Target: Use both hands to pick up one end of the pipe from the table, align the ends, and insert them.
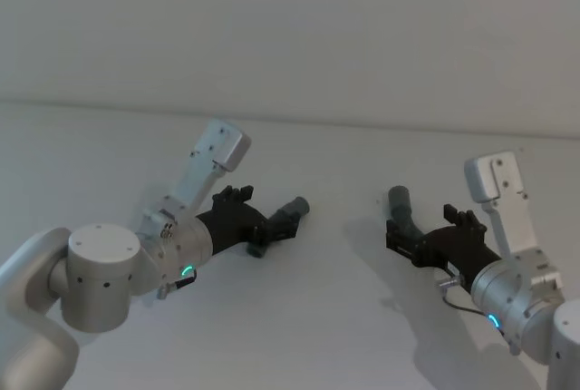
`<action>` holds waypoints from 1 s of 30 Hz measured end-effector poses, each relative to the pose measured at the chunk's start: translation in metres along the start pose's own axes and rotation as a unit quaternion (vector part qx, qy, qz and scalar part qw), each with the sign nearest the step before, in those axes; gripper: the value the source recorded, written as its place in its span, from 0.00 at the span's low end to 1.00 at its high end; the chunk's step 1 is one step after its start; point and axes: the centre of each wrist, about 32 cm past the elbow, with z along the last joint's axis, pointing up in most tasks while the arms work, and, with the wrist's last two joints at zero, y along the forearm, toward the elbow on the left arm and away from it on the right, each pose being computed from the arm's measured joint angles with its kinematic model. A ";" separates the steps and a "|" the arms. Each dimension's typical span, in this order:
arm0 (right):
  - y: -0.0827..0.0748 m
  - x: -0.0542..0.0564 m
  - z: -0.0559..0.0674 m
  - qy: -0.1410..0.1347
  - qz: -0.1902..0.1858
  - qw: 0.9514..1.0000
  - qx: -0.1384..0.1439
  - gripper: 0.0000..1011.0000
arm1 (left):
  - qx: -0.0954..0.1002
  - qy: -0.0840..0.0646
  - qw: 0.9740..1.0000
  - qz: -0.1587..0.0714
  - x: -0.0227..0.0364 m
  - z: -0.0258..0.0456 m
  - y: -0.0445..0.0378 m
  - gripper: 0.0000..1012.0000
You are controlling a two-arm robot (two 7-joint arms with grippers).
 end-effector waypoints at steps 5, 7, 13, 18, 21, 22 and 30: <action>0.005 -0.001 0.000 -0.002 0.002 1.000 -0.009 0.99 | 0.005 -0.005 1.000 -0.001 0.0003 -0.0009 -0.0010 0.99; 0.006 -0.002 0.000 -0.003 0.002 1.000 -0.011 0.99 | 0.007 -0.006 1.000 -0.002 0.0004 -0.0011 -0.0011 0.99; 0.014 -0.003 0.000 -0.009 0.004 1.000 -0.022 0.99 | 0.016 -0.017 1.000 -0.005 0.0009 -0.0015 -0.0012 0.99; 0.019 -0.004 0.001 -0.013 0.007 1.000 -0.027 0.99 | 0.022 -0.026 0.999 -0.008 0.0014 -0.0013 -0.0011 0.99; 0.021 -0.004 0.002 -0.015 0.009 0.999 -0.031 0.99 | 0.025 -0.032 0.999 -0.009 0.0018 -0.0009 -0.0008 0.99; 0.022 -0.004 0.002 -0.015 0.009 0.999 -0.032 0.99 | 0.026 -0.034 0.999 -0.009 0.0020 -0.0008 -0.0007 0.99; 0.029 -0.005 0.003 -0.014 0.012 0.999 -0.041 0.99 | 0.029 -0.046 0.998 -0.009 0.0027 0.0001 0.0000 0.99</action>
